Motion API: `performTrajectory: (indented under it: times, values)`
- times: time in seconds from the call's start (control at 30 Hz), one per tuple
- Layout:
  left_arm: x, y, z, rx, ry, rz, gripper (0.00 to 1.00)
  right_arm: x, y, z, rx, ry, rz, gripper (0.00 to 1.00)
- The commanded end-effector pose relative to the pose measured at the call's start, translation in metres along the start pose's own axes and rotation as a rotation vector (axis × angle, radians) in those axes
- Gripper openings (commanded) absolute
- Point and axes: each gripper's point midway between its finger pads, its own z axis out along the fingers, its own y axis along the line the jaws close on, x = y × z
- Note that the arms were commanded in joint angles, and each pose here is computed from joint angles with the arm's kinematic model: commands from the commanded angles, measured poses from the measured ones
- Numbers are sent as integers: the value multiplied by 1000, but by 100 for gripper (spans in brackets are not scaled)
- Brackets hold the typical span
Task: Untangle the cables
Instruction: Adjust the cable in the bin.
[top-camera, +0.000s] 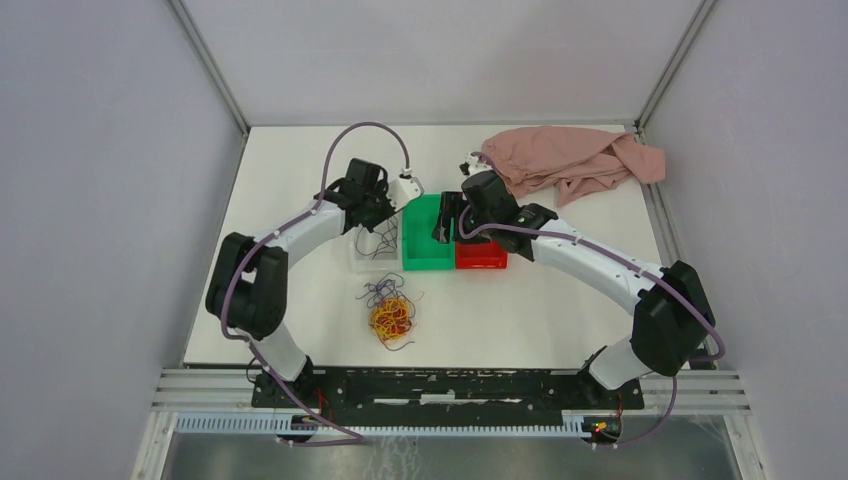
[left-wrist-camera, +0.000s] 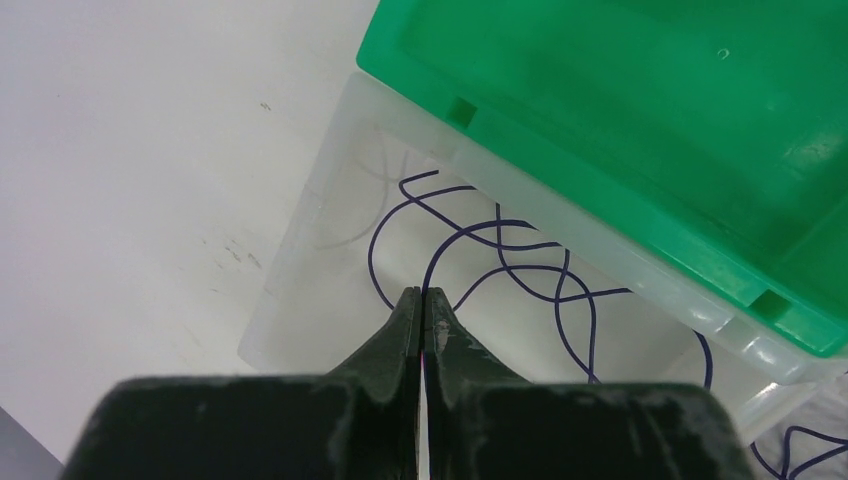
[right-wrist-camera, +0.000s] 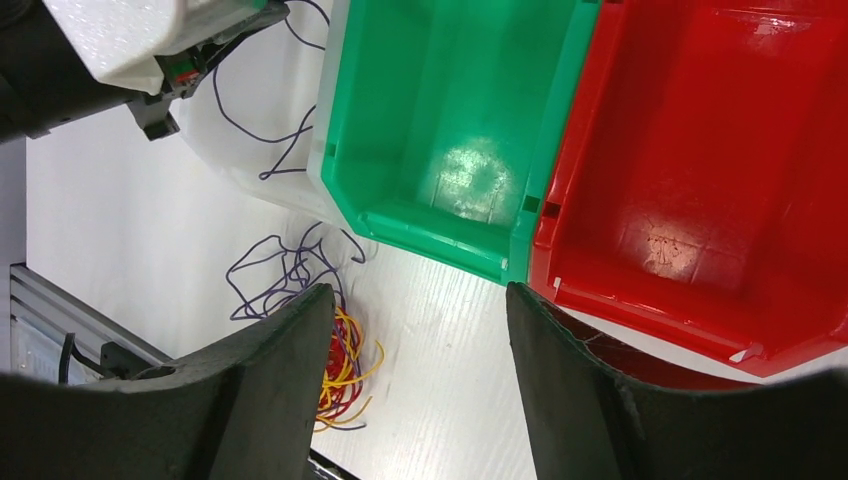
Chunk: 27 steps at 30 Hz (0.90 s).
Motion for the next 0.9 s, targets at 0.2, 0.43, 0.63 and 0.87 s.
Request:
performTrajectory:
  times: [0.2, 0.43, 0.63, 0.87]
  values:
    - [-28, 21, -3, 17, -66, -17, 32, -9, 7, 1, -39, -37, 11, 73]
    - [-49, 38, -49, 6, -74, -19, 88, -8, 13, -6, -68, -34, 29, 80]
    - [-53, 23, -71, 88, -75, -20, 100, 3, 18, -8, -63, -12, -7, 79]
    - [-31, 22, -56, 66, -4, -23, 98, 18, 29, -7, -84, 12, -32, 77]
